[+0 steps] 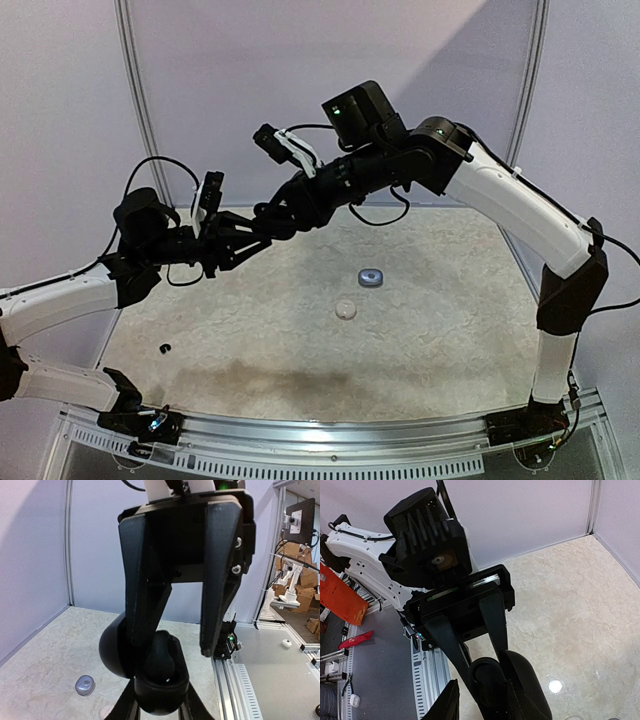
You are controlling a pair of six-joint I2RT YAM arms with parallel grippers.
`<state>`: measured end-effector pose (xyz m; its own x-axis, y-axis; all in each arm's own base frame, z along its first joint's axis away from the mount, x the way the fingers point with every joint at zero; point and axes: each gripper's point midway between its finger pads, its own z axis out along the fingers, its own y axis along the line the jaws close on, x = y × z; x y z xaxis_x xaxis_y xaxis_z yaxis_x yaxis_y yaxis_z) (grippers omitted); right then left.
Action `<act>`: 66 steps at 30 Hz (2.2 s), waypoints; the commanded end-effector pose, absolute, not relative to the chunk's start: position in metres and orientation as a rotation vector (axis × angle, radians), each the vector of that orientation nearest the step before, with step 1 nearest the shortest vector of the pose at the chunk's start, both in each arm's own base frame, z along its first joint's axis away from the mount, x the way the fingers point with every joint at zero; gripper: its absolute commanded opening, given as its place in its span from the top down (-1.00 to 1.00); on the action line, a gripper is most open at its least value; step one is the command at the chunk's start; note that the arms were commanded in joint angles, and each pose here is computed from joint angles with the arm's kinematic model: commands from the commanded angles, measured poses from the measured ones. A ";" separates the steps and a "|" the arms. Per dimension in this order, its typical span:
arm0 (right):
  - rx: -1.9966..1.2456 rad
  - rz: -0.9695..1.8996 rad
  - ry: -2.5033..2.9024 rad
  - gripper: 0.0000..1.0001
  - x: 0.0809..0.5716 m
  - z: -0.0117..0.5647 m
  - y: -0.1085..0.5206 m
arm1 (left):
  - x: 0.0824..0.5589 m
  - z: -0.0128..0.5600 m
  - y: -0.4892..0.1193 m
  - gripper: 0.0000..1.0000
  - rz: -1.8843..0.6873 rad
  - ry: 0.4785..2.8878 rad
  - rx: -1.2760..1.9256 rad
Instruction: Insert the wireless bluetooth earbuds into the charging case
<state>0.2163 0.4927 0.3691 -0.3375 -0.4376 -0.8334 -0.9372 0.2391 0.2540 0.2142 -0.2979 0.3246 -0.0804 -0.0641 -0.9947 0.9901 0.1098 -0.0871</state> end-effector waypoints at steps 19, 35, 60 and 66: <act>-1.245 1.016 1.881 0.88 0.234 0.366 0.485 | 0.198 0.340 -0.296 1.00 -1.214 1.157 1.110; -1.604 0.501 1.742 1.00 0.212 0.325 0.481 | 0.202 0.335 -0.298 1.00 -1.057 1.076 1.219; -1.763 0.226 1.704 0.71 0.215 0.274 0.488 | 0.214 0.345 -0.296 1.00 -1.011 1.047 1.144; -1.708 0.257 1.702 0.53 0.217 0.284 0.492 | 0.213 0.341 -0.296 1.00 -1.029 1.064 1.136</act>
